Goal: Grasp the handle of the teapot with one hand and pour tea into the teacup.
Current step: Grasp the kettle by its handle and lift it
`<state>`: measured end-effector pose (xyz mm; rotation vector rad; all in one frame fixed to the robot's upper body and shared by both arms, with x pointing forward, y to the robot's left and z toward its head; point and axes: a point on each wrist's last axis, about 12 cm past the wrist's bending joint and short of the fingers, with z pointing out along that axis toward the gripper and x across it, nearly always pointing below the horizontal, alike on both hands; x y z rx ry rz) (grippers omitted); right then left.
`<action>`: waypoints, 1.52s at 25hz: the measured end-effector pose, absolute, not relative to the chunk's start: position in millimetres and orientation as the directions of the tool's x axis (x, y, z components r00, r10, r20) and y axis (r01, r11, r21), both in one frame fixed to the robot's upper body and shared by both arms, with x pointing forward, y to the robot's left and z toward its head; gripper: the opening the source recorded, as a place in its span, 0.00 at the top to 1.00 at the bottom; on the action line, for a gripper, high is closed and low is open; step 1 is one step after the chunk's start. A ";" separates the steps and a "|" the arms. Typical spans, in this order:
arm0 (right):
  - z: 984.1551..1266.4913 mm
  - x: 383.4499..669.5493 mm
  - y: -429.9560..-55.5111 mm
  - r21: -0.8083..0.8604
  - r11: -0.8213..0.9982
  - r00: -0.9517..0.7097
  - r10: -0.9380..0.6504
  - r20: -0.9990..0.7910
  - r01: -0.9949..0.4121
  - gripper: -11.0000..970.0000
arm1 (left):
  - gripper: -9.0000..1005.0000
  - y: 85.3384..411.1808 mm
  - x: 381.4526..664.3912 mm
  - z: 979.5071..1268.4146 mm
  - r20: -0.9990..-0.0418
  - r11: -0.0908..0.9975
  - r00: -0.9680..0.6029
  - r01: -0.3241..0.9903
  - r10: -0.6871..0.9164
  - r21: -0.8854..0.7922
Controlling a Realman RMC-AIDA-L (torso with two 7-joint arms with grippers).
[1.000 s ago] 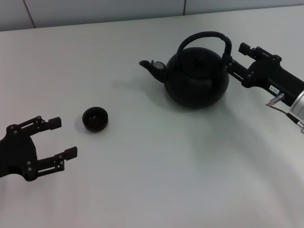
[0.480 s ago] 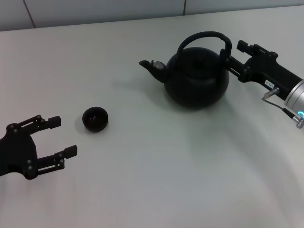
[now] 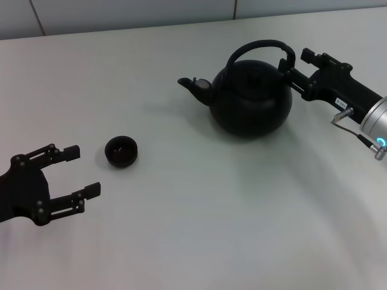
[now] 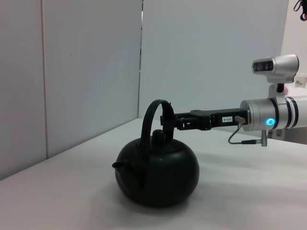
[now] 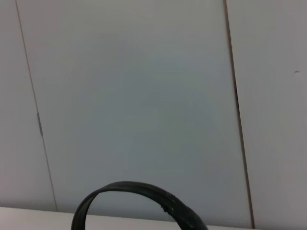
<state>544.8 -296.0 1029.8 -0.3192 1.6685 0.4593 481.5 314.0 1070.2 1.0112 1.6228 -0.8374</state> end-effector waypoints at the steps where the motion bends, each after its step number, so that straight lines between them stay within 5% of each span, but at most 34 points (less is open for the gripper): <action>1: 1030.1 545.1 -296.5 0.118 0.882 -0.147 0.056 -0.988 -0.456 0.40 | 0.20 314.0 481.5 1070.2 -0.966 0.409 -0.143 0.911 0.214 -0.045; 27: 1030.2 550.9 -290.2 0.091 0.884 -0.139 0.029 -0.990 -0.459 0.41 | 0.20 314.2 482.0 1068.9 -0.965 0.417 -0.149 0.908 0.215 -0.047; 38: 1031.0 553.0 -288.0 0.090 0.883 -0.136 0.030 -0.990 -0.460 0.84 | 0.20 314.5 481.6 1068.7 -0.965 0.418 -0.150 0.907 0.216 -0.047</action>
